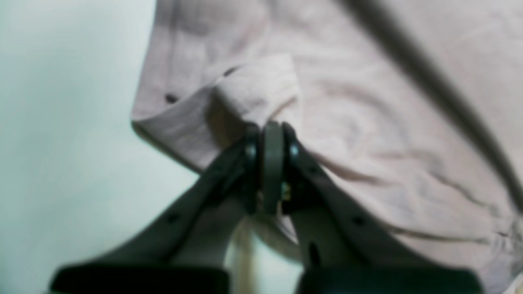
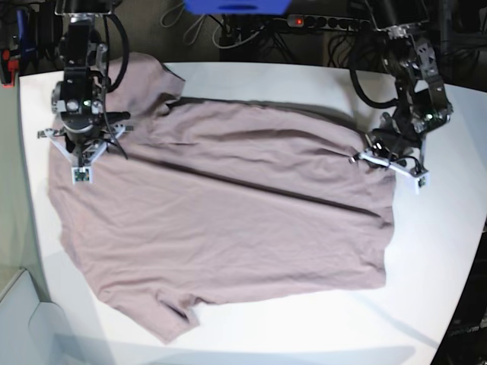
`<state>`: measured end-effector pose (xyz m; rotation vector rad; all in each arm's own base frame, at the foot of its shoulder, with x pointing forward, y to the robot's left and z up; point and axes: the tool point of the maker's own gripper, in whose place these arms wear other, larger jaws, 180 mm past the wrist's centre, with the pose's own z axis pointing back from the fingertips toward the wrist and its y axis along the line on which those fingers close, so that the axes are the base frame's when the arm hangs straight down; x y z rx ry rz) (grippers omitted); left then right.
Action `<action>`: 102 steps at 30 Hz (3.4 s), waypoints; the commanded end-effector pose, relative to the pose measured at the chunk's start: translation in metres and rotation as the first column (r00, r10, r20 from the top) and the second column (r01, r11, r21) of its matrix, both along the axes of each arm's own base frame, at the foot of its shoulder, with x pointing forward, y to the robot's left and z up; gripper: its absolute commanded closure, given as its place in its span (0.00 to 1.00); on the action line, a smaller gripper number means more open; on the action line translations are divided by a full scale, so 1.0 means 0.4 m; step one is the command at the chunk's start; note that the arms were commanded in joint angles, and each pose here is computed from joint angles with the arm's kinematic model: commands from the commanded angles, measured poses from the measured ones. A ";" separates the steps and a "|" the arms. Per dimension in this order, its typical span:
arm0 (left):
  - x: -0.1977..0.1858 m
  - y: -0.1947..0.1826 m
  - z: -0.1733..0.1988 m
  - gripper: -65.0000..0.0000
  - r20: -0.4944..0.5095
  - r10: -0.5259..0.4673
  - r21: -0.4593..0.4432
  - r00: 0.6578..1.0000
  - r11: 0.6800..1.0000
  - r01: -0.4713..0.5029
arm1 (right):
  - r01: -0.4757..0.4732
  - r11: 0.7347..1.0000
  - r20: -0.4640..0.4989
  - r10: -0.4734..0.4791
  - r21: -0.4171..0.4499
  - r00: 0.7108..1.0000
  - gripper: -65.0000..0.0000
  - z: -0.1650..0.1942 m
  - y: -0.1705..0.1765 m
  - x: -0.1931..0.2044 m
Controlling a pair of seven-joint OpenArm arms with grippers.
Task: Layout the t-shirt on the table in an organized manner, then fold the t-shirt properly
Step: 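Drag the grasped shoulder edge with the left gripper away from the right gripper, then release the shoulder and move the left gripper to the shirt's side hem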
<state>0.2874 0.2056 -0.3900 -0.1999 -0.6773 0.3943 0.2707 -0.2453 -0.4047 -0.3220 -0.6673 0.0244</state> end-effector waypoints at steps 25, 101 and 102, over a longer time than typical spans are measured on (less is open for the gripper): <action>-0.330 0.032 -0.054 1.00 -0.156 0.203 -0.011 0.967 0.978 -0.207 | -0.008 1.000 0.036 0.009 -0.015 0.999 1.00 0.024 -0.005 0.016; 0.503 0.060 0.037 1.00 0.109 0.064 0.043 0.992 0.997 -0.069 | -0.257 0.965 0.025 0.259 -0.056 0.966 1.00 0.114 0.076 -0.096; 0.505 0.067 0.016 1.00 0.095 0.068 0.062 0.993 0.995 -0.074 | -0.239 0.969 0.026 0.241 -0.064 0.970 1.00 0.117 0.058 -0.098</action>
